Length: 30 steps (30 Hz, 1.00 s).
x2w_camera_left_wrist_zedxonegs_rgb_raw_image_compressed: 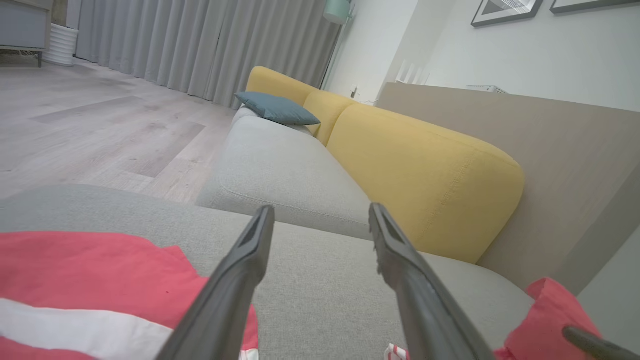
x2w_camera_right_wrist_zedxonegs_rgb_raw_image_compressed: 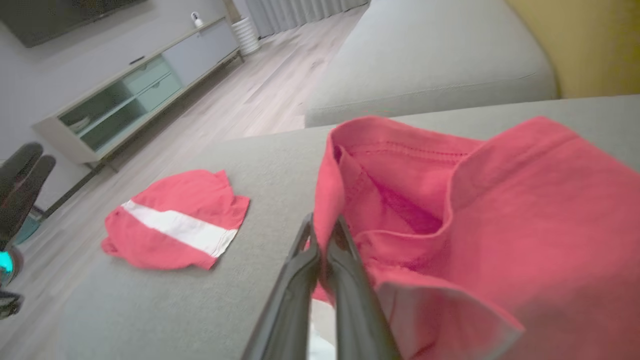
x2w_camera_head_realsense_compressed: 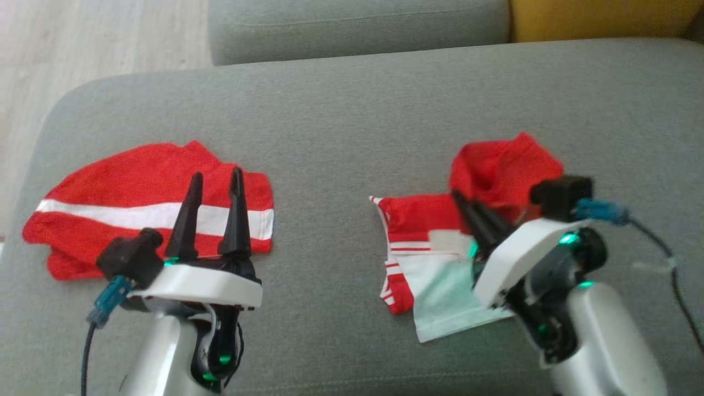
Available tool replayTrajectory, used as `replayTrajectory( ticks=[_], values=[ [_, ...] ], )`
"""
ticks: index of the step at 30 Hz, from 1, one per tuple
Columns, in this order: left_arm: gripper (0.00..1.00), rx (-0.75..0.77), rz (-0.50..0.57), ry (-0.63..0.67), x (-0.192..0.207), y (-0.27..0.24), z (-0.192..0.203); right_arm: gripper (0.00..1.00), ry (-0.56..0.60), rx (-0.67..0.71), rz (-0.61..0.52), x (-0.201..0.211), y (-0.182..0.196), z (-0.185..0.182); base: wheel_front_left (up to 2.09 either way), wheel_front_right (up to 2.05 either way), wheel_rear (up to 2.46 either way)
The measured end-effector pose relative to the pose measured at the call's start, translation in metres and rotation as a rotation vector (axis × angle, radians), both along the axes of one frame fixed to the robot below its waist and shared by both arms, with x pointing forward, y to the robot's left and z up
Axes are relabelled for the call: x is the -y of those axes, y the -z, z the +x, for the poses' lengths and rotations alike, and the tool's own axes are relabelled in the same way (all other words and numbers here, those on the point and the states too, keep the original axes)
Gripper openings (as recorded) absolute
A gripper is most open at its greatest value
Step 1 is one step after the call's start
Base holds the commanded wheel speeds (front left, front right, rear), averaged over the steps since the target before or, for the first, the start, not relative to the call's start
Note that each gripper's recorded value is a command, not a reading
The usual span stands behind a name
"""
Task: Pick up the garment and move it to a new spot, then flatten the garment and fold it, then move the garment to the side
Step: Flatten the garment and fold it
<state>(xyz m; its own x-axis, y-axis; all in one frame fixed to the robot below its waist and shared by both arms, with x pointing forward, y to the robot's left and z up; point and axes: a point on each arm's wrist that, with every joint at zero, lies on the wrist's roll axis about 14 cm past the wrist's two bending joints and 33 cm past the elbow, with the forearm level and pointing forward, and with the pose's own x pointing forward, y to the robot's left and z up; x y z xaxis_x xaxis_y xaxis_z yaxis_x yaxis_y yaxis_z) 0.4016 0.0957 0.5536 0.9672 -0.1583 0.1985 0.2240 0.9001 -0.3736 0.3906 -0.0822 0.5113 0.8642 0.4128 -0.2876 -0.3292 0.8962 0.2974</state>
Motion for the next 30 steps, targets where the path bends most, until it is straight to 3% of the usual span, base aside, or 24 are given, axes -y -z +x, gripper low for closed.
replayTrajectory(
  ticks=[7, 17, 18, 19, 23, 30],
  values=[
    [1.0, -0.024, -0.002, -0.04, -0.014, 0.007, -0.004, 0.0, -0.14, -0.103, -0.013, -0.045, 0.039, -0.024, 0.0, 0.0, 0.0],
    [1.0, -0.062, -0.007, -0.061, -0.02, 0.02, -0.001, 0.0, -0.211, -0.218, -0.043, -0.065, 0.085, -0.041, 0.0, 0.0, 0.0],
    [1.0, -0.065, -0.007, -0.061, -0.02, 0.021, -0.001, 0.72, -0.225, -0.222, -0.046, -0.069, 0.088, -0.044, 0.0, 0.0, 0.0],
    [1.0, -0.067, -0.006, -0.062, -0.02, 0.022, 0.0, 1.0, -0.242, -0.231, -0.042, -0.074, 0.09, -0.048, 0.0, 0.0, 0.0],
    [1.0, -0.067, -0.007, -0.06, -0.02, 0.022, 0.0, 1.0, -0.27, -0.235, -0.024, -0.083, 0.09, -0.053, 0.0, 0.0, 0.0],
    [1.0, -0.06, -0.009, -0.046, -0.015, 0.019, 0.0, 1.0, -0.174, -0.145, -0.01, -0.059, 0.067, -0.024, 0.0, 0.0, 0.0]
  ],
)
